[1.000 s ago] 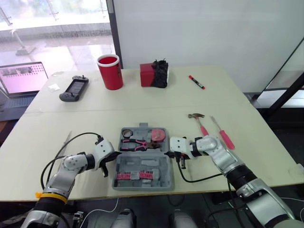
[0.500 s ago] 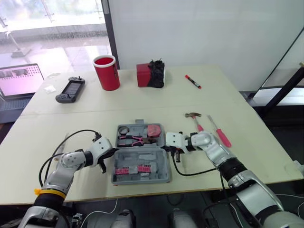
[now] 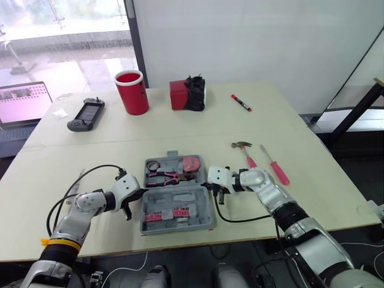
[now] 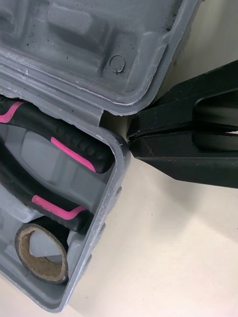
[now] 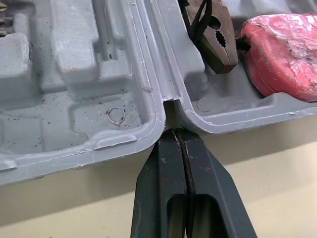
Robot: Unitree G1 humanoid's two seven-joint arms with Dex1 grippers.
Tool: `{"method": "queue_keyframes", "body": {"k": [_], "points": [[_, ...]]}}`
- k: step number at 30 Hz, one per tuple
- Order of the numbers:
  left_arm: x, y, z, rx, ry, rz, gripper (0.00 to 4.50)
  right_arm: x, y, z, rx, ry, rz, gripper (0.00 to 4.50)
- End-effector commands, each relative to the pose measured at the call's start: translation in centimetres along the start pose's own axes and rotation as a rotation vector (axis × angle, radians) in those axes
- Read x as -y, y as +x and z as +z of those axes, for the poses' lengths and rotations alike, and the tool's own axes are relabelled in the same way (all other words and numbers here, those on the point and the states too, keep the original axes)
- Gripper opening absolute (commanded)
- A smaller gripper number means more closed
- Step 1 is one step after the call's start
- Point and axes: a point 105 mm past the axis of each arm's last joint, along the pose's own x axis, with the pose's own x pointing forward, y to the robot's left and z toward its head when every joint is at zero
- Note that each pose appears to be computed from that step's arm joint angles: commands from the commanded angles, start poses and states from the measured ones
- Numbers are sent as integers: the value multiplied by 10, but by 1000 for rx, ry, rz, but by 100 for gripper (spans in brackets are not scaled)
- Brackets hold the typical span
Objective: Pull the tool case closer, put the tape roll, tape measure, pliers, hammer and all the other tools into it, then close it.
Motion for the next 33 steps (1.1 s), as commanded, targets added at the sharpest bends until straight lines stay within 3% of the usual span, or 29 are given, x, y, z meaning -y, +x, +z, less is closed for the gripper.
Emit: {"method": "queue_keyframes", "body": {"k": [1,11,18,23,25,26,28,31,33], "points": [[-4,-2,12,58,20,22,1,-15,8,6,24,-3,36,3],[-6,-4,7,39,17,41,1,-14,-1,-11,-32,14,4,3],[-28,-53,-23,-13,-63,184,1,4,-41,-40,-106,0,-77,3],[-38,-96,-32,47,-182,286,1,0,-84,-34,19,57,-139,3],[-40,-115,-39,61,-211,348,55,-3,-103,-27,97,117,-191,0],[-40,-123,-41,70,-220,372,83,-5,-112,-24,128,146,-218,55],[-41,-140,-46,95,-246,439,180,-13,-130,-22,193,211,-263,132],[-41,-175,-58,146,-304,598,334,-31,-172,-23,366,435,-347,285],[-36,-192,-71,159,-361,684,434,-39,-196,-36,389,547,-433,387]]}}
